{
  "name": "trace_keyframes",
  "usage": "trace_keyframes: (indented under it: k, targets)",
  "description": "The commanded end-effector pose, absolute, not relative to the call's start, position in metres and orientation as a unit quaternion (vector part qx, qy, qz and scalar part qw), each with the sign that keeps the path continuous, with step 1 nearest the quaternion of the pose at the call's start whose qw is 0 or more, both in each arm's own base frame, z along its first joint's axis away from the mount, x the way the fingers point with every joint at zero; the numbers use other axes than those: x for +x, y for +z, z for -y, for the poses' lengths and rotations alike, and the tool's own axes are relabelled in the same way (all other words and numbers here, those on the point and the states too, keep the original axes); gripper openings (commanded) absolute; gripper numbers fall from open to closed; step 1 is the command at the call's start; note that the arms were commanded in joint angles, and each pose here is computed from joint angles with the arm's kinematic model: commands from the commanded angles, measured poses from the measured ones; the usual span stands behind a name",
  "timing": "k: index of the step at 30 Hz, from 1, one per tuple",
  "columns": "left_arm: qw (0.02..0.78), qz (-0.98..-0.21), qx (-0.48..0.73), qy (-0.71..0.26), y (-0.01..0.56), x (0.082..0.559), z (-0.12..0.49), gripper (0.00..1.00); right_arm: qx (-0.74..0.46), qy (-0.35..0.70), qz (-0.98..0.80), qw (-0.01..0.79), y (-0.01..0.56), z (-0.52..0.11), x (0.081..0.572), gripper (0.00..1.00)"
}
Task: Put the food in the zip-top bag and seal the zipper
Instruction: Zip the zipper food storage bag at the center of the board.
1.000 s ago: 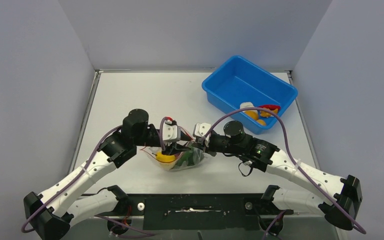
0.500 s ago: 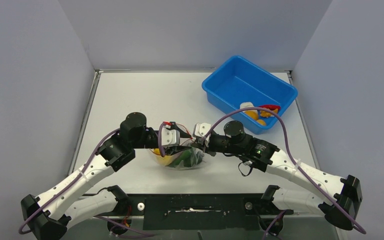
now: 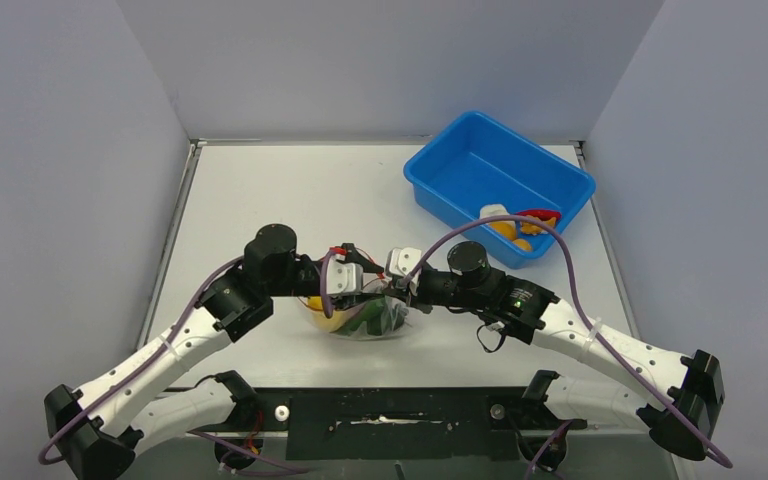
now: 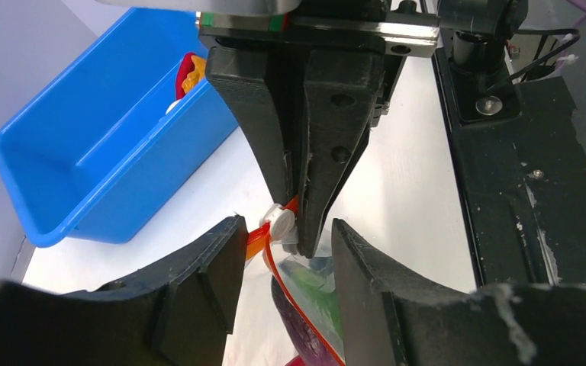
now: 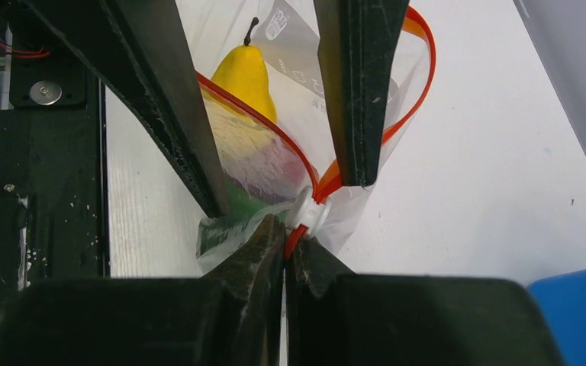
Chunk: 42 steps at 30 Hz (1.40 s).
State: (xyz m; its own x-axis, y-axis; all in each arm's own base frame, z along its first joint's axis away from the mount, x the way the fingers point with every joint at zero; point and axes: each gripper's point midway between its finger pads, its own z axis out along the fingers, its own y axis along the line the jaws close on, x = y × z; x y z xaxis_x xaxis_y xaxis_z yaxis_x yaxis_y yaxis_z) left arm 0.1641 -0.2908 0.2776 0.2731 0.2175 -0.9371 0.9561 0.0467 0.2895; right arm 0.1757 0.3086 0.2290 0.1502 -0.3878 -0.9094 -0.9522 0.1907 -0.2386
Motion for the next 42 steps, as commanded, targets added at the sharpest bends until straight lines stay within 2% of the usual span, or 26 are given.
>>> trace_keyframes:
  k: [1, 12, 23, 32, 42]
  targets:
    - [0.549, -0.473, 0.604, -0.330, 0.288, 0.171, 0.294, 0.44, -0.567, 0.299, -0.535, 0.551, 0.274, -0.317, 0.173, 0.00]
    - [0.543, -0.474, 0.609, -0.330, 0.285, 0.174, 0.298, 0.43, -0.584, 0.294, -0.526, 0.544, 0.267, -0.320, 0.170, 0.00]
    - [0.559, -0.464, 0.602, -0.330, 0.299, 0.167, 0.291, 0.49, -0.589, 0.295, -0.524, 0.540, 0.261, -0.319, 0.168, 0.00]
    - [0.538, -0.475, 0.611, -0.334, 0.295, 0.161, 0.288, 0.55, -0.594, 0.299, -0.522, 0.534, 0.257, -0.321, 0.165, 0.00]
    - [0.597, -0.424, 0.598, -0.326, 0.332, 0.153, 0.280, 0.56, -0.595, 0.299, -0.522, 0.533, 0.257, -0.321, 0.165, 0.00]
